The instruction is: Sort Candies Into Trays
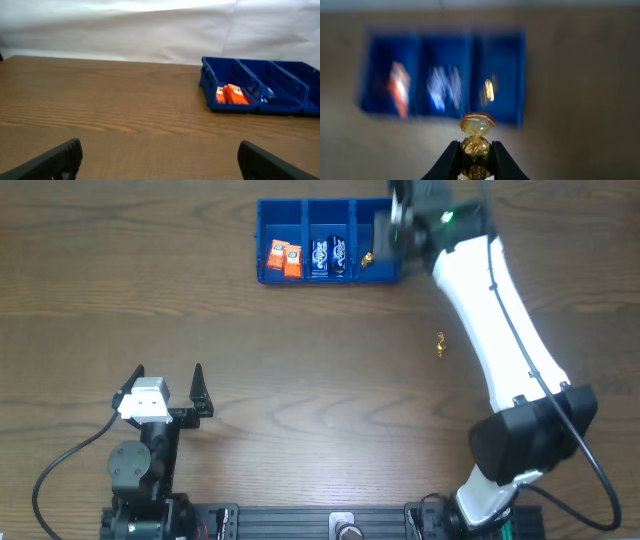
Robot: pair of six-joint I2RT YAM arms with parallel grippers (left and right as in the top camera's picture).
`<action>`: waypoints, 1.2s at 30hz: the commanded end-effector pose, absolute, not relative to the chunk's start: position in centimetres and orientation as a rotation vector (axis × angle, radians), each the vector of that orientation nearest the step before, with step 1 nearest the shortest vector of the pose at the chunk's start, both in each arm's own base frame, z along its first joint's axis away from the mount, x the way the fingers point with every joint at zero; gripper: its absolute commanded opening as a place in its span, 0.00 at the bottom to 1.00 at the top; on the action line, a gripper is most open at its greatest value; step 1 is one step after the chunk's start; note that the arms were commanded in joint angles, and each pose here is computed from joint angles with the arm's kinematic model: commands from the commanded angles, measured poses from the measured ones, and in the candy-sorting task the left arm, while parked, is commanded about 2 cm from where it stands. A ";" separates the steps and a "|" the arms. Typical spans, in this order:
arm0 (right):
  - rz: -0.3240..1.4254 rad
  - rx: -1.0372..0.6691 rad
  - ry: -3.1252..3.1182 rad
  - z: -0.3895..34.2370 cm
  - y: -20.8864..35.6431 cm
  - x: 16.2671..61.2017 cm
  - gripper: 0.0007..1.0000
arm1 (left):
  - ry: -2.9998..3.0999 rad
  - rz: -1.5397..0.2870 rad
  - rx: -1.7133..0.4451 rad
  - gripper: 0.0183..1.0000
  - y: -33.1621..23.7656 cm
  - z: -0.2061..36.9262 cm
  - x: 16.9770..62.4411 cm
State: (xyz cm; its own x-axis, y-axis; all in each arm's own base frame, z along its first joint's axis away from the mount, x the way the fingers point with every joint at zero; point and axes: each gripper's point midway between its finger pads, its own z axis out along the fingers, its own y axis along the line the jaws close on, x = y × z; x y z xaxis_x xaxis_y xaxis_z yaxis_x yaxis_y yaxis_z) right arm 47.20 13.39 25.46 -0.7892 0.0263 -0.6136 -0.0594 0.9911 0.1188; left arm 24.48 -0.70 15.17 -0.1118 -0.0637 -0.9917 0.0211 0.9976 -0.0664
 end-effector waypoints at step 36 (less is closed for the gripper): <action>-0.034 -0.022 2.666 17.6 10.5 51.6 1.00 | 1.733 -0.072 -0.027 1.00 -0.7 13.5 24.4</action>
